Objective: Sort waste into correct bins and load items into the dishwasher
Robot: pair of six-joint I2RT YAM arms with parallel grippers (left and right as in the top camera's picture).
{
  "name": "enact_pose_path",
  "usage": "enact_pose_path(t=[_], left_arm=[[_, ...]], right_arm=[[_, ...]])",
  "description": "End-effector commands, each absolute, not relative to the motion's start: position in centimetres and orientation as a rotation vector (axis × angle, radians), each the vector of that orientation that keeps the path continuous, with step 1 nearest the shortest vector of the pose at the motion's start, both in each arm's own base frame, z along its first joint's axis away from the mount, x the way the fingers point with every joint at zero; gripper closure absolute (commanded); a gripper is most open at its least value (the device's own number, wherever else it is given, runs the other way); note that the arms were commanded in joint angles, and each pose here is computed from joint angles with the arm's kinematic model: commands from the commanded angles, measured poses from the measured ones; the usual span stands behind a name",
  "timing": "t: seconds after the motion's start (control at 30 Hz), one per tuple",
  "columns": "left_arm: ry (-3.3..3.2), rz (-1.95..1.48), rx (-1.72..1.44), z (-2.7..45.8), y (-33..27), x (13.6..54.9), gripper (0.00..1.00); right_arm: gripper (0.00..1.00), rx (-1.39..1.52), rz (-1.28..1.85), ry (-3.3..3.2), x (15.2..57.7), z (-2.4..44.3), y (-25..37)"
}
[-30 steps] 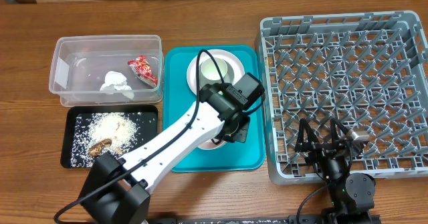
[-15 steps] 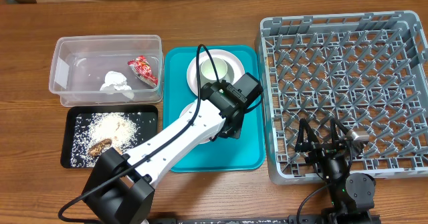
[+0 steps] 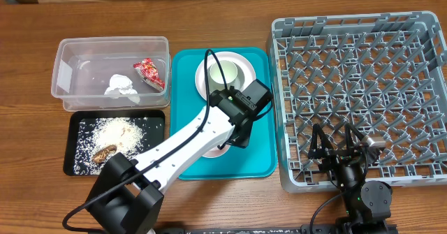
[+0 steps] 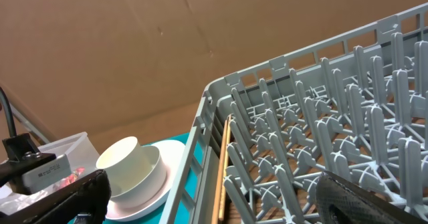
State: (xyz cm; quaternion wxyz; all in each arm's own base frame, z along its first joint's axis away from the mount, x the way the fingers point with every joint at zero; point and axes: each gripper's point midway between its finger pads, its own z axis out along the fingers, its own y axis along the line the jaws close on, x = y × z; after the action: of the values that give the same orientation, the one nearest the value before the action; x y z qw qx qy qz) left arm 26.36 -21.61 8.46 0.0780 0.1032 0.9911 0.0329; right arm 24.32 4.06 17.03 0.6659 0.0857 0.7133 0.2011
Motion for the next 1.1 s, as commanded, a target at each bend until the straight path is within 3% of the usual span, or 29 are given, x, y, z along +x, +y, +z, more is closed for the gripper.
enact_pose_path(t=[0.0, 0.13, 0.33, 0.57, 0.83, 1.07], left_arm=[[2.958, 0.123, 0.306, 9.2, -20.8, 27.5, 0.48], [2.92, 0.063, 0.245, 12.5, -20.2, 29.5, 0.52], [2.86, -0.277, 0.225, 17.7, -20.9, 32.6, 0.48], [2.882, -0.683, 0.259, 19.0, -22.0, 32.5, 0.52], [2.893, -0.742, 0.234, 19.3, -21.2, 32.5, 0.53], [2.863, -0.801, 0.304, 21.1, -21.2, 31.1, 0.55]], right_arm=[[0.0, 0.199, 0.459, 1.606, 24.3, 16.9, 4.1], [0.0, 0.199, 0.459, 1.606, 24.3, 16.9, 4.1], [0.0, 0.199, 0.459, 1.606, 24.3, 16.9, 4.1], [0.0, 0.239, 0.401, 1.584, 24.5, 17.1, 3.0], [0.0, 0.129, 0.523, 1.575, 24.0, 18.0, 5.4], [0.0, 0.083, 0.563, 1.535, 22.0, 24.4, 5.9]])
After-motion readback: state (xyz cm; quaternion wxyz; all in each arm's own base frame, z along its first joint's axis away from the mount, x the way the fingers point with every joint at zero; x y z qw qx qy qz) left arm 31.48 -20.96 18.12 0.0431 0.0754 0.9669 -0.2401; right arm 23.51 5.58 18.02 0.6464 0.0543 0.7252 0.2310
